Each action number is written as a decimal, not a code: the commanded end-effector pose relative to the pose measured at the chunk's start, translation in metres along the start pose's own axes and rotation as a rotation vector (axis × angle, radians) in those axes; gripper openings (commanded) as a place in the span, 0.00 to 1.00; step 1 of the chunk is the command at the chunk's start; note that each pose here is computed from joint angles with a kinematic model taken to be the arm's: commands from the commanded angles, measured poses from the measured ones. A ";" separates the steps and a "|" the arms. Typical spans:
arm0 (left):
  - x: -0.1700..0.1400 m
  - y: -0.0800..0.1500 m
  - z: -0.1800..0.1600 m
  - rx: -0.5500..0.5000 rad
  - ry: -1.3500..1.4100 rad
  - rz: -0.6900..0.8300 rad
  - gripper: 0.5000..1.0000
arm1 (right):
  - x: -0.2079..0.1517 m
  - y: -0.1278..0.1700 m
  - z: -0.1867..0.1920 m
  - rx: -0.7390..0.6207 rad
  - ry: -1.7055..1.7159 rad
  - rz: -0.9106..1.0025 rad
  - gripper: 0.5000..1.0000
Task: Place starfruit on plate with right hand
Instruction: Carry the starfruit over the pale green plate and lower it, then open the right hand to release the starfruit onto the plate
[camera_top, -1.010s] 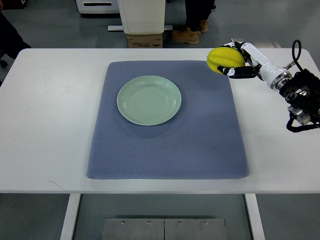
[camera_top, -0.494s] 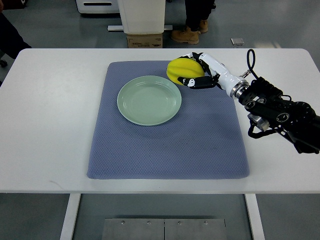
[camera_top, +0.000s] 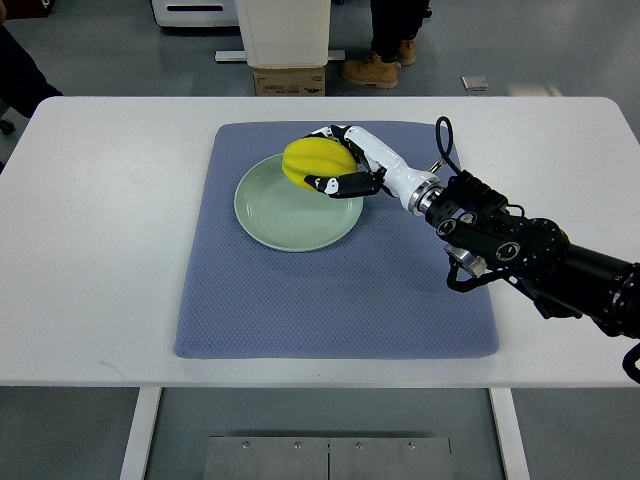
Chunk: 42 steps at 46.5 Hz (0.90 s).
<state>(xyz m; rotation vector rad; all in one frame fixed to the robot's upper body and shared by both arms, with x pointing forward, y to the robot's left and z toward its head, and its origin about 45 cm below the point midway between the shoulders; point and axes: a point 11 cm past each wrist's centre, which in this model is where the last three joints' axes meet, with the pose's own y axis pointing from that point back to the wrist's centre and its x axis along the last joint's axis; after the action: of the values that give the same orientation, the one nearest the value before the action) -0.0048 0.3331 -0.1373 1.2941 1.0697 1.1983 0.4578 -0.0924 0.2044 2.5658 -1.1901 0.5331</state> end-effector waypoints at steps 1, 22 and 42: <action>0.000 0.000 0.000 0.000 0.000 0.000 1.00 | -0.004 0.003 0.006 -0.012 -0.008 -0.002 0.13; 0.000 0.000 0.000 0.000 0.000 0.000 1.00 | -0.015 0.012 0.024 -0.046 -0.032 -0.011 0.63; 0.000 0.000 0.000 0.000 0.000 0.000 1.00 | -0.013 0.010 0.021 -0.041 -0.031 -0.008 0.97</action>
<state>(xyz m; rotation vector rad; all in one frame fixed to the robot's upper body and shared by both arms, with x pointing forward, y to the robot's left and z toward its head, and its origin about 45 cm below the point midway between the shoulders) -0.0048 0.3331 -0.1373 1.2941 1.0697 1.1983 0.4453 -0.0987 0.1782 2.5499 -1.1873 0.4580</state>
